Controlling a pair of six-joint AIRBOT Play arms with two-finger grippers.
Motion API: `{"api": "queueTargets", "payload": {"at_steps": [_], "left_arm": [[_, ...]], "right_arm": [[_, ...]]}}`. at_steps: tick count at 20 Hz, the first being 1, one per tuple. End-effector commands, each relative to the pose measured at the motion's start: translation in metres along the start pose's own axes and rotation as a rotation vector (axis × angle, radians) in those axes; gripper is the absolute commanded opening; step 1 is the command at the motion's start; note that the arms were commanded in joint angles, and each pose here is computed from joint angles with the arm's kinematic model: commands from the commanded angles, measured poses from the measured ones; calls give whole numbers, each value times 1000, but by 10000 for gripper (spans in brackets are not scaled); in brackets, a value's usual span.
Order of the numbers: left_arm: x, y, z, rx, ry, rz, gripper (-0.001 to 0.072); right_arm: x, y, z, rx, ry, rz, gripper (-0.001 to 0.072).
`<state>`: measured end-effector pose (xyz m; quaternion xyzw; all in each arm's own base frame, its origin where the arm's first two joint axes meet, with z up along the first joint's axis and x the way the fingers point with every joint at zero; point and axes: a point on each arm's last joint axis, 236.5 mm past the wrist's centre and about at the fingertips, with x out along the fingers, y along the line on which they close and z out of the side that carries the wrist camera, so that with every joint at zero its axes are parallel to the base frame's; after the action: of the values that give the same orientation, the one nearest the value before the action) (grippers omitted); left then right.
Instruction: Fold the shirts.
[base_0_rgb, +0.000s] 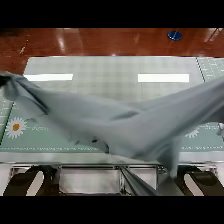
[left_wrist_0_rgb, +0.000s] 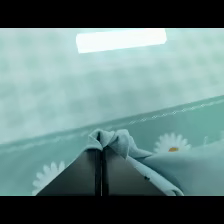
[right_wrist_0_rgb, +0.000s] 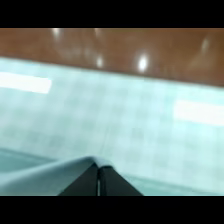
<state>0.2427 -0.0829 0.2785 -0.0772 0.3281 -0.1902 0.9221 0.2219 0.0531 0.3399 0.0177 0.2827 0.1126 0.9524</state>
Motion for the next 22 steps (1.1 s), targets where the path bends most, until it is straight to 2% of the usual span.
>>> {"api": "queueTargets", "payload": {"at_steps": [1,5,8,12,13,14,15,19,22], "left_arm": [[74,57,-55,-125,137,76,18],[157,113,-77,-260,217,117,18],[210,142,-86,-340,296,118,18],[258,140,-99,-482,411,11,19],[262,139,-98,-494,428,-3,71],[262,138,-97,-491,450,-15,318],[256,136,-94,-484,475,-29,507],[204,163,-71,-498,464,6,510],[168,171,-71,-624,326,15,509]], "right_arm": [[91,-15,-69,87,231,20,25],[189,-30,-144,196,441,33,25],[260,-48,-157,248,488,13,25],[336,-44,-162,374,559,79,25],[348,-40,-157,405,561,103,38],[356,-37,-149,444,557,115,227],[359,-37,-138,456,549,125,414],[309,-87,-86,411,500,56,414],[241,-155,-95,443,476,-137,410]]}}
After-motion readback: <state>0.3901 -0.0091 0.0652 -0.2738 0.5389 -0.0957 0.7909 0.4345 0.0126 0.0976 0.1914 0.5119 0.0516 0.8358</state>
